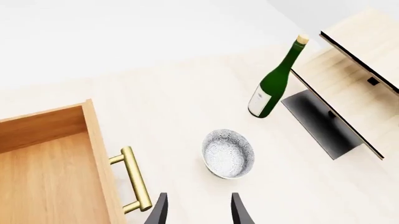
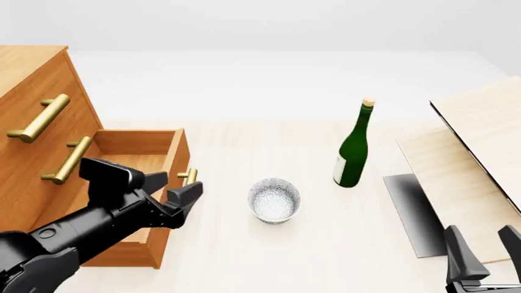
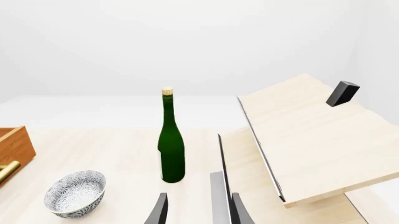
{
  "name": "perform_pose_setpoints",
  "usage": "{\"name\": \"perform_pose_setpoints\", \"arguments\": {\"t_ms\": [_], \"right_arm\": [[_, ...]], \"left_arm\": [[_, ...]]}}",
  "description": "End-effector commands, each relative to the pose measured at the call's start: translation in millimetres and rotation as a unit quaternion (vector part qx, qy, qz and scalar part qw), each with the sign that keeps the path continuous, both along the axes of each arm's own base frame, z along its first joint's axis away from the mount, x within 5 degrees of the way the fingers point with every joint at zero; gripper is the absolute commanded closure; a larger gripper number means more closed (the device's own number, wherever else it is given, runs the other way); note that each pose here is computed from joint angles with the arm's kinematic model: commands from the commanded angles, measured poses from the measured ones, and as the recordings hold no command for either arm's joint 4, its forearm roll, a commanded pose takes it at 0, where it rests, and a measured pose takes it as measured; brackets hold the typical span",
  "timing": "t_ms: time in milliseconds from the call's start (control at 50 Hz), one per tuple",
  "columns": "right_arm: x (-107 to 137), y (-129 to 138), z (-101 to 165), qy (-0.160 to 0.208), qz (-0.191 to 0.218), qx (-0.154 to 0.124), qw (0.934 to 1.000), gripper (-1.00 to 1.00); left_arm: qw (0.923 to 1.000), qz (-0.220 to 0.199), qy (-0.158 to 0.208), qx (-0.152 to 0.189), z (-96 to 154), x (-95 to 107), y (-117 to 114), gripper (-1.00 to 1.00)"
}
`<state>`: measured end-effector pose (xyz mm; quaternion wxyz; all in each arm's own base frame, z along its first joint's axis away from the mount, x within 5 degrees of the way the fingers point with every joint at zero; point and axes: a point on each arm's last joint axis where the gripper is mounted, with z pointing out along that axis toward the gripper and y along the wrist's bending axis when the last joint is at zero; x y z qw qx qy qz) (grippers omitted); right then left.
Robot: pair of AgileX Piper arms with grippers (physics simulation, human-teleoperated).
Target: Put the bowl in the bottom drawer of the cabinet and close it.
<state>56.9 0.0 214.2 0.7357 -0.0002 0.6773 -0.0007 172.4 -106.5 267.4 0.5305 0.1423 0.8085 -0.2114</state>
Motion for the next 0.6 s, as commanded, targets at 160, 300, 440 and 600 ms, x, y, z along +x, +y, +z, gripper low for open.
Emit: {"name": "perform_pose_setpoints", "arguments": {"t_ms": [160, 300, 440, 600], "right_arm": [[0.0, 0.0, 0.0, 0.000, 0.000, 0.000, 1.0000, -1.00], [0.0, 0.0, 0.0, 0.000, 0.000, 0.000, 1.0000, -1.00], [0.0, 0.0, 0.0, 0.000, 0.000, 0.000, 1.0000, -1.00], [0.0, 0.0, 0.0, 0.000, 0.000, 0.000, 1.0000, -1.00]], "left_arm": [[1.0000, -0.006, 0.001, -0.003, 7.2, 18.5, -15.4, -1.00], [0.9999, -0.011, 0.002, -0.005, 10.1, 24.9, -22.4, -1.00], [0.9998, -0.015, 0.010, -0.006, 10.4, 32.7, -31.4, -1.00], [0.9996, -0.019, 0.019, -0.008, 11.2, 40.3, -40.1, -1.00]]}}
